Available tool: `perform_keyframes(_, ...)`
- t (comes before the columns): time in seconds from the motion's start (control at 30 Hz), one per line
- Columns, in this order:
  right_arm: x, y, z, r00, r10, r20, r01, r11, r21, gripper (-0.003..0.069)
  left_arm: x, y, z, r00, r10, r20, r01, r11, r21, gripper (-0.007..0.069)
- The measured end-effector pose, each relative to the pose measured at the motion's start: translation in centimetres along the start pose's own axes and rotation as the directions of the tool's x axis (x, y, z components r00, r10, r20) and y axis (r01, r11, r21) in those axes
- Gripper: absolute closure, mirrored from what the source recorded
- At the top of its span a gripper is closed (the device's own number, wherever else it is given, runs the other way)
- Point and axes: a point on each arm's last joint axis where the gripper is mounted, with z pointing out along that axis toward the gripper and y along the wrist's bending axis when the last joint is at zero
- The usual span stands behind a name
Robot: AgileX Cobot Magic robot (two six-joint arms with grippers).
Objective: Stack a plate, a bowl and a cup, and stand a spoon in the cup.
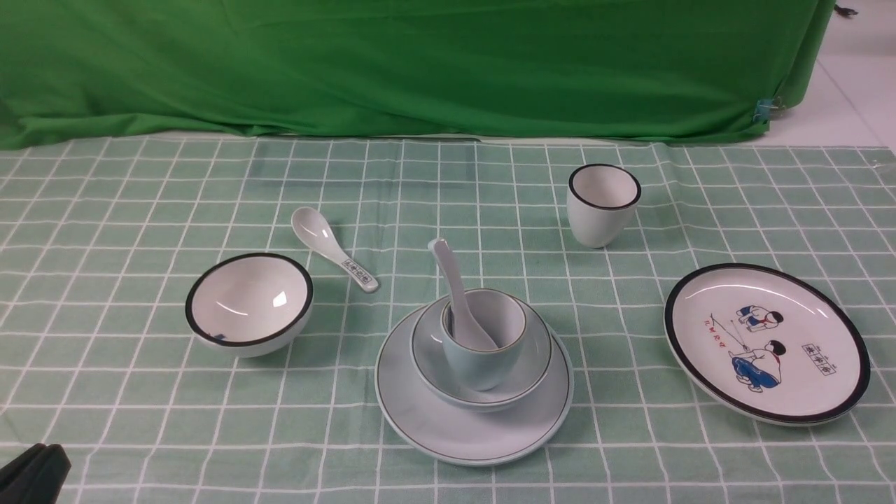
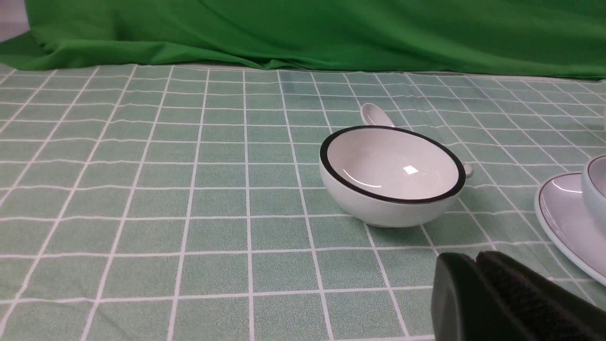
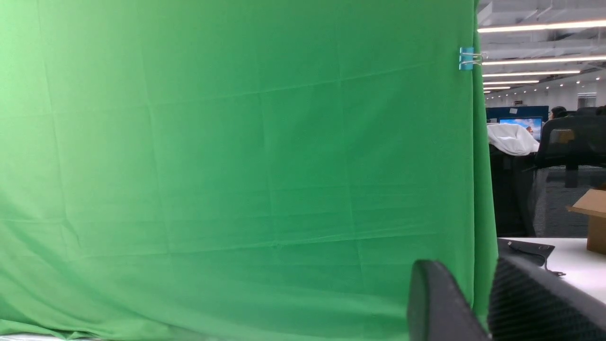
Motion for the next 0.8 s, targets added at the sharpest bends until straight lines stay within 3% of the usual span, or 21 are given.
perform_keyframes(0.23, 2.4, 0.2, 0.3, 0.992, -0.071, -0.103, 0.070, 0.997, -0.016, 0.0424, 0.0, 0.0, 0.0, 1.000, 0.002, -0.001, -0.002, 1.000, 0.000, 0.0608)
perform_keyframes(0.63, 7.5, 0.5, 0.1, 0.953, -0.085, -0.292, 0.076, 0.996, -0.042, 0.0421, 0.0, 0.0, 0.0, 1.000, 0.004, -0.001, -0.004, 1.000, 0.000, 0.0608)
perform_keyframes(0.8, 10.7, -0.1, -1.2, 0.900, -0.065, -0.431, 0.100, 0.993, 0.060, 0.0421, 0.0, 0.0, 0.0, 1.000, 0.004, -0.001, -0.004, 1.000, 0.000, 0.0608)
